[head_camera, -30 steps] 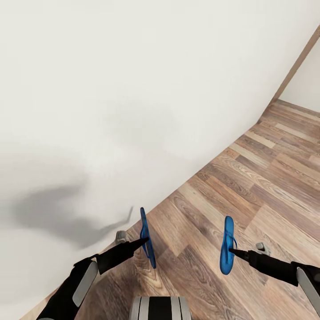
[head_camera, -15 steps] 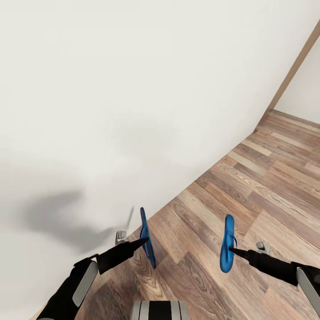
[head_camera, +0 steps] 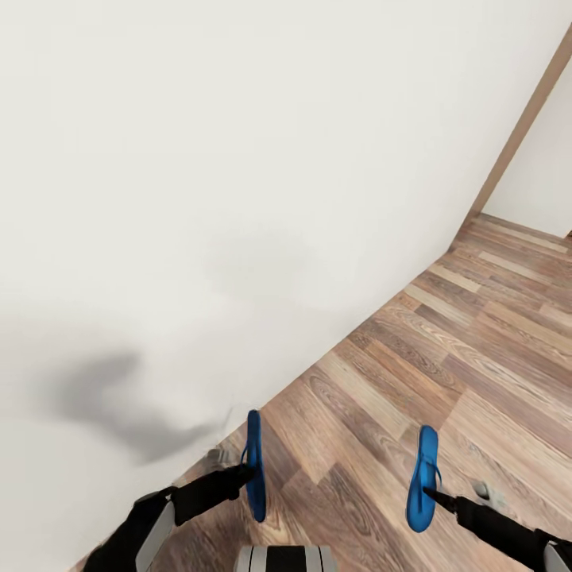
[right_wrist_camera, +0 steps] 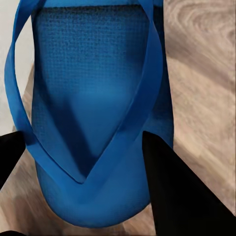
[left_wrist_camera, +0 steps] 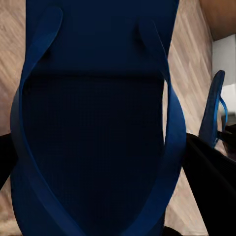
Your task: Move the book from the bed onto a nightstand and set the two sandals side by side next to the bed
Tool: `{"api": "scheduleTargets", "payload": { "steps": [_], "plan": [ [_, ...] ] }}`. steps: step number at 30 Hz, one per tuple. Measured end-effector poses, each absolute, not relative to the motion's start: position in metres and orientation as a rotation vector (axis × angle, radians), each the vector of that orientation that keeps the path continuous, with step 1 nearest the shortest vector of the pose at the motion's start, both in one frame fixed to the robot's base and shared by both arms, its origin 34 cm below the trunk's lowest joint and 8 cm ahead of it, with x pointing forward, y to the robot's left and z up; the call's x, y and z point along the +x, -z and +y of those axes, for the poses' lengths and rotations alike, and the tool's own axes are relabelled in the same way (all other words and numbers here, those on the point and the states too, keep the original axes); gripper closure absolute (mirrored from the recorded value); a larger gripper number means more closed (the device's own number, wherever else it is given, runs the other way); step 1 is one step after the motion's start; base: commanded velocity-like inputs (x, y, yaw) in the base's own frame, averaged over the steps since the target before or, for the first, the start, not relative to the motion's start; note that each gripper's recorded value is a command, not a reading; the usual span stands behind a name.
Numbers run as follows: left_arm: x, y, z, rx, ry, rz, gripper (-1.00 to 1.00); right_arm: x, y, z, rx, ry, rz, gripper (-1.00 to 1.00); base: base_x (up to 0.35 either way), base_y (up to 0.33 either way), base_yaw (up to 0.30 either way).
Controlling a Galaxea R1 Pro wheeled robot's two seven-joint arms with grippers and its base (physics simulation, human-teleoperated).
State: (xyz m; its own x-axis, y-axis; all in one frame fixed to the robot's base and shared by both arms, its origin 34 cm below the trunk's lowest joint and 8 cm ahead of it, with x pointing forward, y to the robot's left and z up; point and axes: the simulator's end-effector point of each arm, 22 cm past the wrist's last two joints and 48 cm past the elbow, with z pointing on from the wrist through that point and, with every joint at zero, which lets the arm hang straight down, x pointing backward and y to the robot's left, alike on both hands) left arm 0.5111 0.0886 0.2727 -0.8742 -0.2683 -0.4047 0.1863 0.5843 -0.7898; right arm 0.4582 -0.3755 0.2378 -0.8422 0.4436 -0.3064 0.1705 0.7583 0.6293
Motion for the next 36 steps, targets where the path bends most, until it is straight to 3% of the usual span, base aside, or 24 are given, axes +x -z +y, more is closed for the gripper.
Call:
{"api": "scheduleTargets", "payload": {
  "steps": [36],
  "plan": [
    [0.483, -0.252, 0.108, -0.041, 0.953, 2.328, 1.0, 0.462, -0.269, -0.375, 0.285, -0.755, 2.453, 1.0, 0.0, 0.0, 0.0]
  ]
}}
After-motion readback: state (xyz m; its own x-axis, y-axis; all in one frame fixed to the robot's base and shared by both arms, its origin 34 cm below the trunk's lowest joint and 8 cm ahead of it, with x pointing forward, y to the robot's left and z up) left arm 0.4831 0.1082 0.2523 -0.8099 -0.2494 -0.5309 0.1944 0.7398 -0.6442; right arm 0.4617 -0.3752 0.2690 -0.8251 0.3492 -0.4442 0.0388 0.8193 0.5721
